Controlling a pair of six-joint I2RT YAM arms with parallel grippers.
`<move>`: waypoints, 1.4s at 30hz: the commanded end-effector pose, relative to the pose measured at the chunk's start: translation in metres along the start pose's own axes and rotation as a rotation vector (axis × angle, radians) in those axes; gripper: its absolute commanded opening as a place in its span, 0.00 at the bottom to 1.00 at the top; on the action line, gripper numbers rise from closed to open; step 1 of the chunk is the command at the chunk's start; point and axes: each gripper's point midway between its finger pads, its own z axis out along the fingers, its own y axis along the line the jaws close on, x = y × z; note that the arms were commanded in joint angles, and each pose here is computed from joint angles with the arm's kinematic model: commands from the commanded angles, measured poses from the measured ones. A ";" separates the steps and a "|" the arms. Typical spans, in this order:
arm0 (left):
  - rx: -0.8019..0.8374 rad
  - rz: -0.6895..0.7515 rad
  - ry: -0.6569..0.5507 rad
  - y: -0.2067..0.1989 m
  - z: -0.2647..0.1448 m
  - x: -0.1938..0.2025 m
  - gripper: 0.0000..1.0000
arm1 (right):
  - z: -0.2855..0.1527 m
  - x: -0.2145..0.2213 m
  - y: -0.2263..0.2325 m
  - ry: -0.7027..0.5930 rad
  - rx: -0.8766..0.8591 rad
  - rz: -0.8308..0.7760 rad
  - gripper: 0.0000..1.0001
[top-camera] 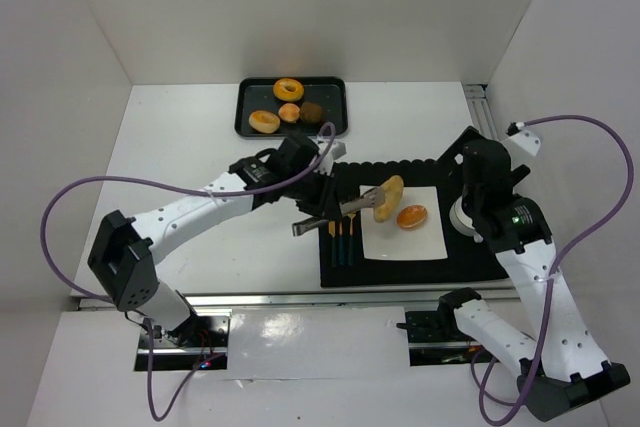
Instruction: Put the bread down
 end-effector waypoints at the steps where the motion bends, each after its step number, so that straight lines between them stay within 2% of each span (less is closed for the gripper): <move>1: -0.002 -0.006 -0.081 -0.013 0.017 -0.024 0.19 | -0.005 -0.003 -0.018 -0.005 0.068 -0.011 1.00; 9: -0.038 -0.041 -0.066 -0.010 0.027 -0.015 0.19 | -0.006 0.002 -0.020 0.014 0.071 -0.023 1.00; 11: -0.024 -0.038 -0.069 -0.013 0.027 -0.016 0.24 | -0.005 0.006 -0.017 0.027 0.056 -0.023 1.00; 12: -0.016 -0.040 -0.053 -0.013 0.031 -0.013 0.33 | -0.003 0.007 -0.017 0.027 0.056 -0.023 1.00; 16: 0.012 -0.033 0.002 -0.017 0.037 -0.001 0.48 | -0.001 0.009 -0.017 0.033 0.061 -0.028 1.00; 18: 0.012 -0.024 0.002 -0.018 0.038 -0.004 0.50 | -0.001 0.009 -0.017 0.033 0.061 -0.037 1.00; 19: 0.012 -0.020 0.014 -0.020 0.038 0.000 0.60 | -0.001 0.009 -0.015 0.033 0.049 -0.032 1.00; 23: 0.024 0.012 -0.006 -0.028 0.029 -0.009 0.73 | 0.001 0.011 -0.013 0.045 0.047 -0.036 1.00; 26: -0.028 0.022 -0.037 -0.024 0.018 -0.017 0.69 | 0.001 0.010 -0.012 0.039 0.042 -0.031 1.00; 28: -0.073 0.028 -0.091 -0.023 0.005 -0.030 0.63 | 0.001 0.009 -0.009 0.039 0.030 -0.026 1.00; 32: -0.212 0.023 -0.197 0.000 -0.030 -0.055 0.58 | 0.004 0.009 -0.007 0.038 0.029 -0.034 1.00; 35: -0.430 -0.014 -0.291 0.041 -0.058 -0.064 0.55 | 0.005 0.011 -0.005 0.039 0.018 -0.029 1.00; 37: -0.582 -0.072 -0.296 0.079 -0.068 -0.053 0.55 | 0.007 0.014 0.001 0.053 -0.005 -0.036 1.00; 40: -0.704 -0.187 -0.297 0.125 -0.070 -0.030 0.55 | 0.013 0.021 0.007 0.077 -0.019 -0.041 1.00; 42: -0.754 -0.202 -0.372 0.144 -0.069 -0.030 0.55 | 0.017 0.025 0.012 0.086 -0.035 -0.039 1.00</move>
